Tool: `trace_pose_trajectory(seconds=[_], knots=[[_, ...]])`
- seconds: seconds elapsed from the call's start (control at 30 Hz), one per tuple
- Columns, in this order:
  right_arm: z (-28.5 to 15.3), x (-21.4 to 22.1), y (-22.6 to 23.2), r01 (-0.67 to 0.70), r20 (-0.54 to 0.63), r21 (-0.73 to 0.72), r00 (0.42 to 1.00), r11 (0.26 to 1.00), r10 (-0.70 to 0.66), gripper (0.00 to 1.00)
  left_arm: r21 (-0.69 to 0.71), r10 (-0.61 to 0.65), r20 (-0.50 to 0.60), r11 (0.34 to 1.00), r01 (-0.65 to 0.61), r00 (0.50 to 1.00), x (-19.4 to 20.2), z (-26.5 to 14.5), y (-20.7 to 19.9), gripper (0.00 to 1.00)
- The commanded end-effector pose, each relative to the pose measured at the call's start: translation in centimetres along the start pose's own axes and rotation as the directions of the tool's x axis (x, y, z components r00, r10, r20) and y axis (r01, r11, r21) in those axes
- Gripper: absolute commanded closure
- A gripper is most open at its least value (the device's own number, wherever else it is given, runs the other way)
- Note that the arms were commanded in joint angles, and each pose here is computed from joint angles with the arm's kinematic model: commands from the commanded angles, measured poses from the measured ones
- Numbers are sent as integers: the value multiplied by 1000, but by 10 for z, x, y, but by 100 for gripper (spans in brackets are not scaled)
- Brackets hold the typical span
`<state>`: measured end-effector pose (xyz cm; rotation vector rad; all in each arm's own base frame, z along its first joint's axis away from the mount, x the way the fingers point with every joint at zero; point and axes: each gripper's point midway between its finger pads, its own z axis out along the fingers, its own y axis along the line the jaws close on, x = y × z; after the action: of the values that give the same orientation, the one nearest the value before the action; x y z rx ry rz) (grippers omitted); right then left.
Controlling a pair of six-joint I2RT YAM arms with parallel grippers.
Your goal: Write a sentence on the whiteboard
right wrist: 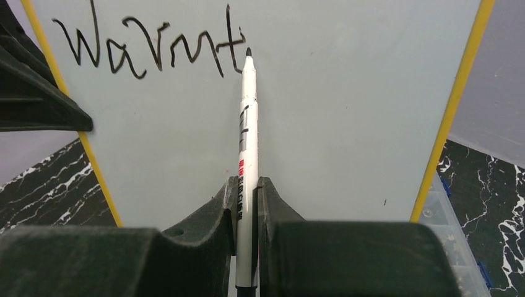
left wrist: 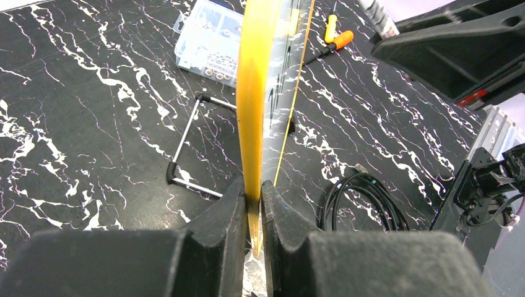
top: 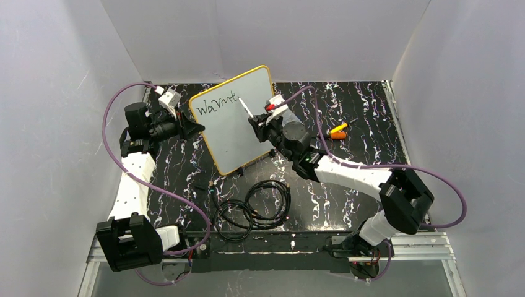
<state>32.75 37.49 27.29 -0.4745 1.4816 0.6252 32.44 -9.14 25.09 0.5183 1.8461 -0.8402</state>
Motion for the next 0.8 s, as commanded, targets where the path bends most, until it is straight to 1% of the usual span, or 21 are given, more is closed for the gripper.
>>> trace_pose_trajectory(seconds=[0.0, 0.23, 0.77], knots=[[-8, -63, 0, -18, 158, -1, 987, 1000, 18, 99, 31, -42, -37, 999, 43, 998, 10, -1, -11, 100], [5, -75, -1, 19, 170, 18, 985, 1000, -21, 99, 32, -44, -37, 998, 45, 998, 11, -1, -11, 100], [19, -64, -2, 28, 153, 36, 988, 999, -33, 99, 33, -42, -37, 999, 43, 998, 11, -1, -11, 100]])
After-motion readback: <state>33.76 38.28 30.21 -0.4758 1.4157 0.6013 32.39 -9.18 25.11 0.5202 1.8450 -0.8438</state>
